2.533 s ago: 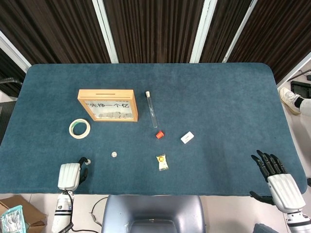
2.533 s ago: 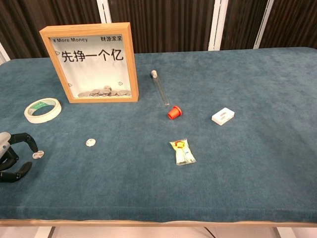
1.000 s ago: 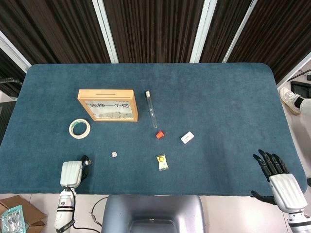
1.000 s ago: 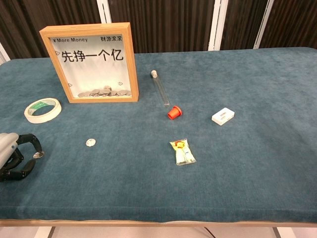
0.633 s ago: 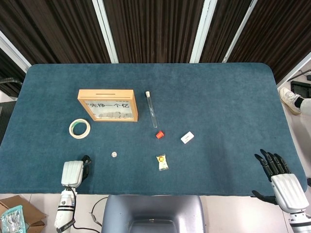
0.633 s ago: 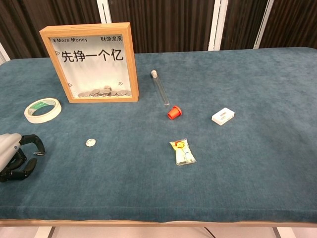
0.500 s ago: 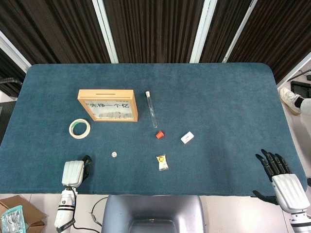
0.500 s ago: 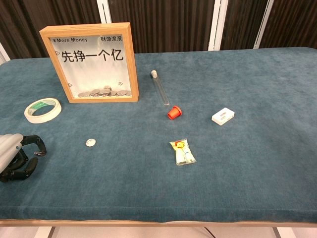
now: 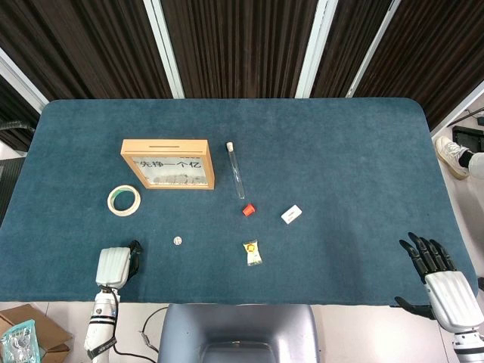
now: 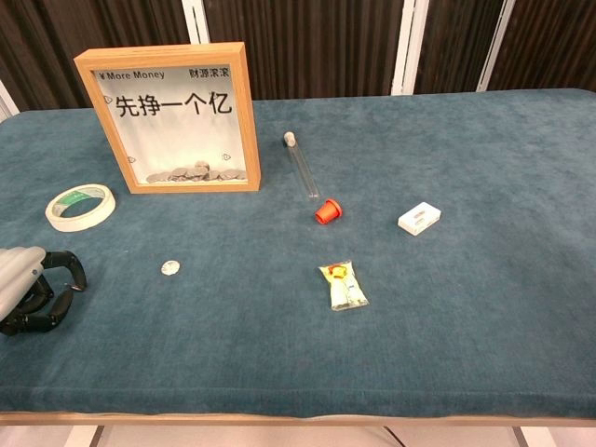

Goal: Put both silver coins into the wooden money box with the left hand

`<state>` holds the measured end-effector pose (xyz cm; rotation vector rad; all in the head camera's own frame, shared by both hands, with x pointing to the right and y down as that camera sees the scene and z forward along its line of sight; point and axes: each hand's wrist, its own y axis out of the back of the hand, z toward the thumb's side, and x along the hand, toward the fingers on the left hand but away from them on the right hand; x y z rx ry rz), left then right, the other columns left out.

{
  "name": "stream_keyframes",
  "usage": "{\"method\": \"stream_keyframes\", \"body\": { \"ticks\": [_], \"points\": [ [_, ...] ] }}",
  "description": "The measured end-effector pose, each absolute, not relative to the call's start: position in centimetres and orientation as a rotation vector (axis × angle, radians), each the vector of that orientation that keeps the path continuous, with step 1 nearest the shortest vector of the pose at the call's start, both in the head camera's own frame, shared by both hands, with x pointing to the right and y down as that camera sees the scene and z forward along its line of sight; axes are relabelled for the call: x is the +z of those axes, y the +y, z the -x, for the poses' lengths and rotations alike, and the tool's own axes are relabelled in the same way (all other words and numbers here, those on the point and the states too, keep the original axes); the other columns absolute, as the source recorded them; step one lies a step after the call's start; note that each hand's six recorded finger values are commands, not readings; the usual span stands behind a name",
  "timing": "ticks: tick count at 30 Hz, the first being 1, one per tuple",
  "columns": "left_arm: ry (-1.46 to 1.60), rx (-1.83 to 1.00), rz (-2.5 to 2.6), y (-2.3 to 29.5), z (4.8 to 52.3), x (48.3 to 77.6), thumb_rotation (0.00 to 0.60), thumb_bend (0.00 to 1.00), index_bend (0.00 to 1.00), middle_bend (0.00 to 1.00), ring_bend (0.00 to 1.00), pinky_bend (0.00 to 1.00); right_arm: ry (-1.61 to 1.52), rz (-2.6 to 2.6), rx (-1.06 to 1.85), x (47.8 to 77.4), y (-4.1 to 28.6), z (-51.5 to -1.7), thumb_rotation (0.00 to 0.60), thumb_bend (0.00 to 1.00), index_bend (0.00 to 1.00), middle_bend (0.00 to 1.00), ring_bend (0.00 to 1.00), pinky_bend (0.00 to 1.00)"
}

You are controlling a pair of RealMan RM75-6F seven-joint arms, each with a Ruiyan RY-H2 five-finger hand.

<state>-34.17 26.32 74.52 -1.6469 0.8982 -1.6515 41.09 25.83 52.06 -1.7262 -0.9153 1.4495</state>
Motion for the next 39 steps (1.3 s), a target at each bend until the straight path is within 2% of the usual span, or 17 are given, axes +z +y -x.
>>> {"method": "stream_keyframes", "body": {
  "ticks": [23, 39],
  "points": [
    [0.965, -1.602, 1.63, 25.3, 34.3, 74.3, 0.6, 0.38, 0.56, 1.0, 1.0, 1.0, -0.917, 1.73, 1.453, 52.1, 25.8, -41.1, 0.6, 0.1, 0.0, 0.0, 0.0, 0.0],
    [0.985, -1.566, 1.607, 24.9, 34.4, 73.6, 0.6, 0.39, 0.58, 1.0, 1.0, 1.0, -0.911, 1.731, 1.455, 52.1, 25.8, -41.0, 0.6, 0.1, 0.0, 0.0, 0.0, 0.0]
  ]
}}
